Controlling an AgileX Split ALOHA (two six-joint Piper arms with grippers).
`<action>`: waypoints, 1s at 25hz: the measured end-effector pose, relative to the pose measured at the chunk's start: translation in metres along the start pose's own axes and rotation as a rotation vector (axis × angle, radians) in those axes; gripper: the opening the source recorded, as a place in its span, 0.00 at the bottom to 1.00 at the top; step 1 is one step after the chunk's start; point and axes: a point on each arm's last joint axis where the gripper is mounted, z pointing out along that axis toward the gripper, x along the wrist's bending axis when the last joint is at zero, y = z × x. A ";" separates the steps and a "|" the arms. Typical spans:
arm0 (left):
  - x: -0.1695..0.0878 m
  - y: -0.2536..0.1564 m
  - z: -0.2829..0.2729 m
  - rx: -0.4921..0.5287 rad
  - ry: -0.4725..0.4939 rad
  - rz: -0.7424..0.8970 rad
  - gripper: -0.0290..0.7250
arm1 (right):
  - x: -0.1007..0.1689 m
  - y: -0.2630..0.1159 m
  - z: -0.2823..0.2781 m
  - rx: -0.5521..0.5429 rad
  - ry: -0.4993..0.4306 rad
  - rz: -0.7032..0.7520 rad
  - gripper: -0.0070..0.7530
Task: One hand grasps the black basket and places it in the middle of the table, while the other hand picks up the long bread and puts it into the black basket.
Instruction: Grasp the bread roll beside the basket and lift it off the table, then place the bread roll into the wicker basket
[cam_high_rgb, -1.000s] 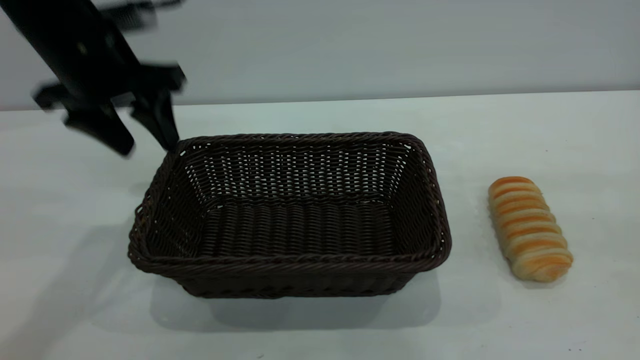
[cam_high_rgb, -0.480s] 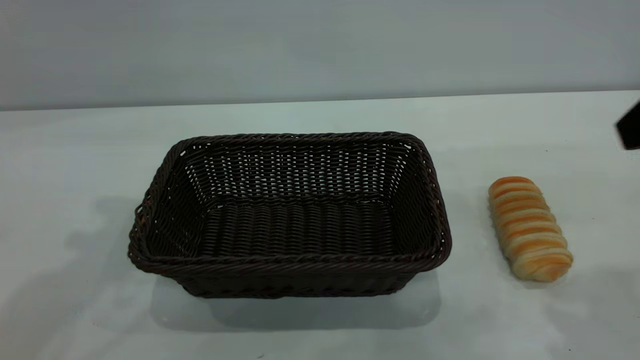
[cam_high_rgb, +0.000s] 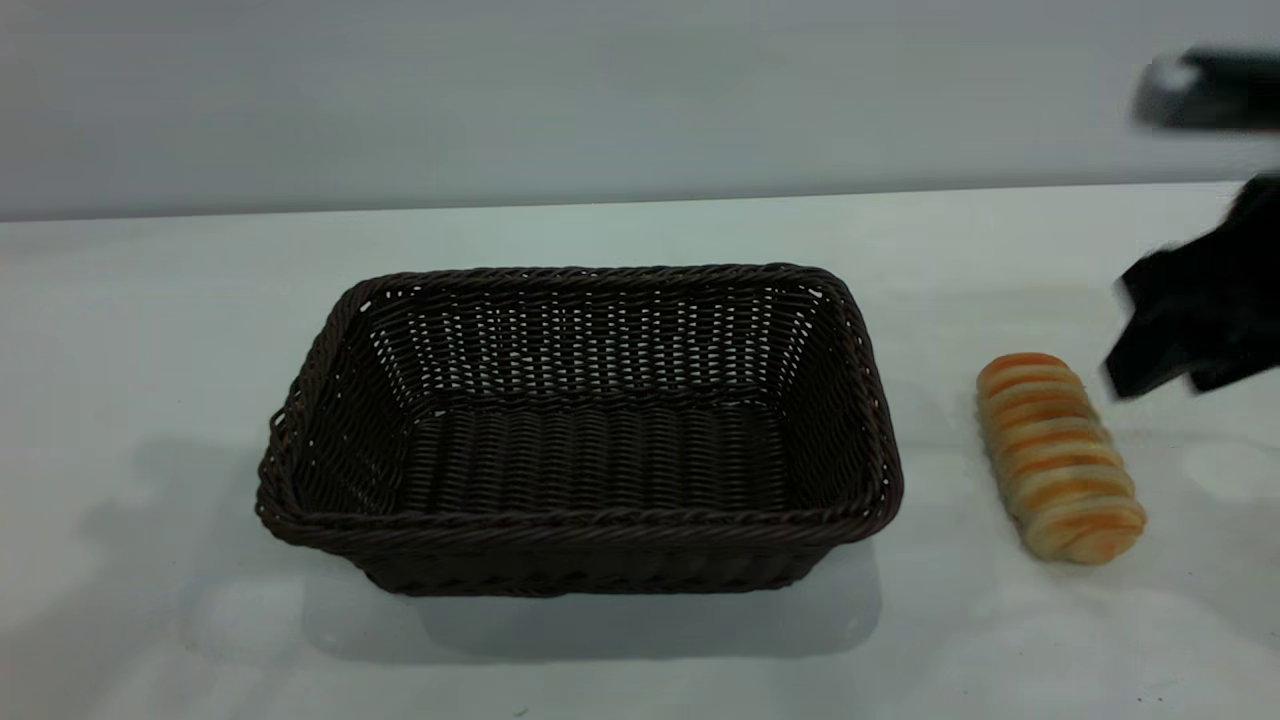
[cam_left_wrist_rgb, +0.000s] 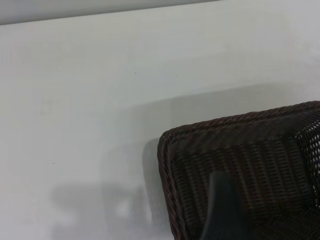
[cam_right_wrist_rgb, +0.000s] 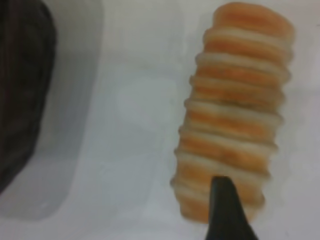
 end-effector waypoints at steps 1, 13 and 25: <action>0.000 -0.001 -0.001 0.008 0.000 0.000 0.73 | 0.002 -0.003 0.012 0.018 -0.008 -0.013 0.59; 0.000 -0.006 -0.001 0.060 -0.001 0.001 0.73 | 0.009 -0.011 0.069 0.106 -0.025 -0.031 0.13; 0.000 -0.006 -0.001 0.067 -0.002 0.001 0.73 | 0.092 0.066 -0.038 -0.080 0.340 -0.197 0.08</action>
